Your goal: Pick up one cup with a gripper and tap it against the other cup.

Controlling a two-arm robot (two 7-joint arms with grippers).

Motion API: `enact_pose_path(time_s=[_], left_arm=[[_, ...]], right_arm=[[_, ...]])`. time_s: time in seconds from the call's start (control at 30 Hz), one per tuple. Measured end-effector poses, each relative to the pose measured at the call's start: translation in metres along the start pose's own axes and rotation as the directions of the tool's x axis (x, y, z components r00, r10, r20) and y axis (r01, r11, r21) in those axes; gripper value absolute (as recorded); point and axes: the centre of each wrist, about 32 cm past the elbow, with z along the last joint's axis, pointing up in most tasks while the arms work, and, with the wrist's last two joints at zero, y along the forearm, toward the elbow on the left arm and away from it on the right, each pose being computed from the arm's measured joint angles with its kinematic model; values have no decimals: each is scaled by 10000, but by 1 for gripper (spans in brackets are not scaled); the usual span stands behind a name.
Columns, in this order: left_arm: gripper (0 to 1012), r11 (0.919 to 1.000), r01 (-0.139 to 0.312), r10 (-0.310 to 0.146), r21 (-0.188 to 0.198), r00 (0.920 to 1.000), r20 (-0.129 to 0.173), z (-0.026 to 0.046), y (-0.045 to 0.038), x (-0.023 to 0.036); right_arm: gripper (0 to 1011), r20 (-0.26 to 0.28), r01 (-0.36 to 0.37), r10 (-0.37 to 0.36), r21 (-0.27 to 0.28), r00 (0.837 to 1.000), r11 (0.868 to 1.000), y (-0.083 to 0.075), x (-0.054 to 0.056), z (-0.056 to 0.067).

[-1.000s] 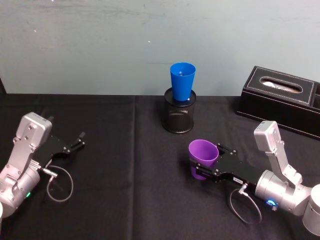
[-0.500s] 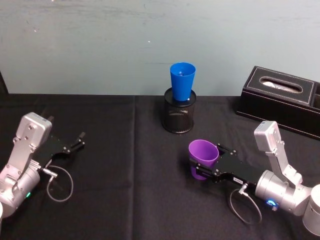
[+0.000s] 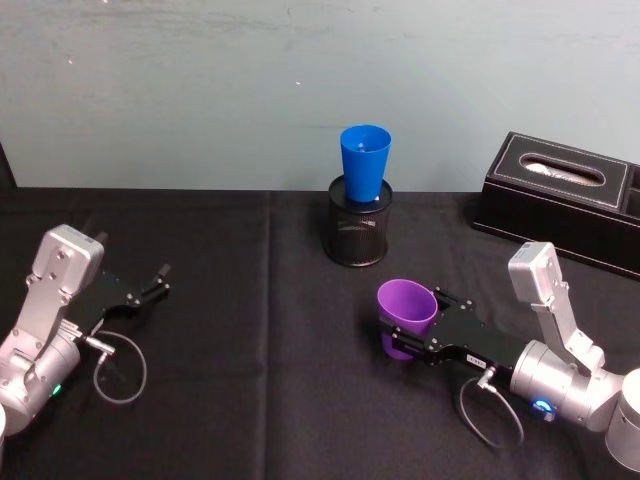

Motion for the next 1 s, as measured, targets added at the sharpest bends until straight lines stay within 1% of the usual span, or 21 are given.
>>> enact_pose_path(time_s=[0.9, 1.0], left_arm=[[1011, 10000, 0, 0, 0, 10000, 0, 0, 0, 0], [1011, 10000, 0, 0, 0, 10000, -1, 0, 0, 0]], right_arm=[[728, 1, 1, -1, 0, 10000, 10000, 0, 0, 0], [728, 140, -58, 55, 181, 9999, 9998, -20, 19, 8]])
